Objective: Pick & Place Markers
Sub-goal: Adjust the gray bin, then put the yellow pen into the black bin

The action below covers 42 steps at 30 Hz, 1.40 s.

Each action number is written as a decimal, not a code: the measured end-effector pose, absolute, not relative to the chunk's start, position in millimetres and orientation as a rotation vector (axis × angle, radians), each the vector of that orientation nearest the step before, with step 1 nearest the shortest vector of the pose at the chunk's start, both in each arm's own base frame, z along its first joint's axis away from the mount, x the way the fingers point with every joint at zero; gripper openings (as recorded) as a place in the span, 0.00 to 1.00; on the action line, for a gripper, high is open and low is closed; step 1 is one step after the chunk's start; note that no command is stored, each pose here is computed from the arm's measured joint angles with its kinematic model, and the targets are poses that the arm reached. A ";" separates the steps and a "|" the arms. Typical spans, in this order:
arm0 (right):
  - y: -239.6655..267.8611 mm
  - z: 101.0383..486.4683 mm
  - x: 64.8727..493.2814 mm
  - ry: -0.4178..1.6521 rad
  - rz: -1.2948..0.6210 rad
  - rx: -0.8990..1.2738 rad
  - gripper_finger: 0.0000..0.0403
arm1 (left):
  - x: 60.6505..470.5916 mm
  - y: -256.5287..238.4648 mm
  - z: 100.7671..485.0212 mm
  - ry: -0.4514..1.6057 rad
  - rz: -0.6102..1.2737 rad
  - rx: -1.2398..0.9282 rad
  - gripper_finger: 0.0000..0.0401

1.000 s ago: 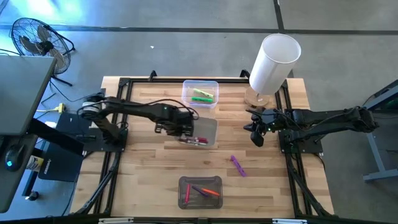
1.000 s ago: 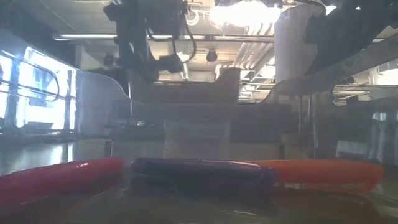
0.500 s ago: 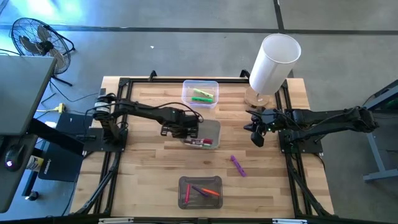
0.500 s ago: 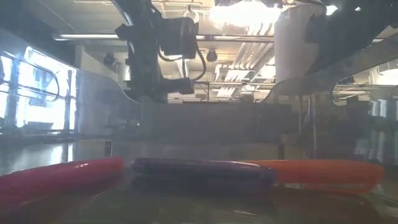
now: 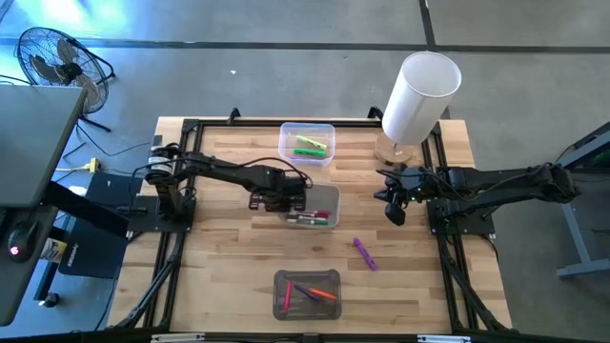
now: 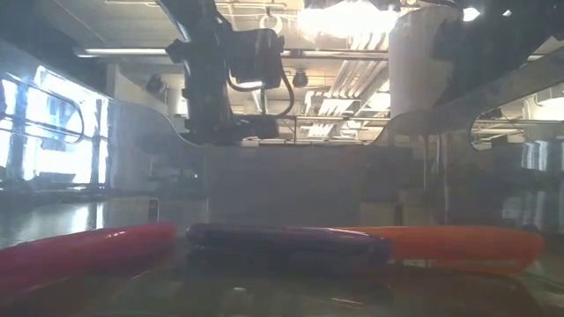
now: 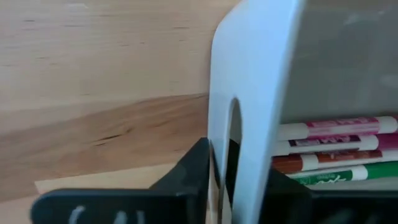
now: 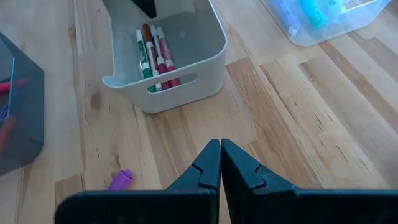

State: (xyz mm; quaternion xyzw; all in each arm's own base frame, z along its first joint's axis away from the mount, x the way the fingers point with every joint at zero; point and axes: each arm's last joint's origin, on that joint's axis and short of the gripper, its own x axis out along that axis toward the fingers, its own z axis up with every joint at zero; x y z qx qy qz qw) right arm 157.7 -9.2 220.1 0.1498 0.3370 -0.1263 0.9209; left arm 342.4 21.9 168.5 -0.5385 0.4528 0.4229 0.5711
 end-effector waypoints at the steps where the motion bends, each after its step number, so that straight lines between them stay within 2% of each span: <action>1: -9.2 220.1 157.7 0.693 -0.258 0.305 0.00 | 342.6 21.9 168.5 1.060 0.991 -1.264 0.12; 7: -9.2 220.1 157.7 0.694 -0.254 0.294 0.00 | 342.5 21.7 168.5 1.067 0.987 -1.268 0.23; 13: -9.3 220.1 157.7 0.693 -0.259 0.291 0.00 | 339.4 21.5 180.1 1.052 0.944 -1.247 0.30; 22: -10.3 220.2 157.5 0.686 -0.292 0.288 0.00 | 318.9 18.9 229.5 0.905 0.903 -1.156 0.32; 26: -10.3 220.3 157.6 0.680 -0.305 0.329 0.00 | 299.2 9.7 258.1 0.847 0.867 -1.032 0.32; 32: -10.2 221.9 158.6 0.655 -0.323 0.395 0.01 | 267.3 -9.1 289.7 0.845 0.780 -0.852 0.30; 37: -10.2 222.6 159.3 0.642 -0.329 0.417 0.00 | 248.3 -26.6 288.0 1.070 0.665 -0.658 0.23; 39: -10.5 222.9 159.5 0.636 -0.338 0.418 0.00 | 238.6 -34.3 283.4 1.214 0.595 -0.563 0.18; 42: -10.8 224.6 160.8 0.600 -0.363 0.487 0.00 | 238.4 -44.6 278.9 1.320 0.480 -0.470 0.10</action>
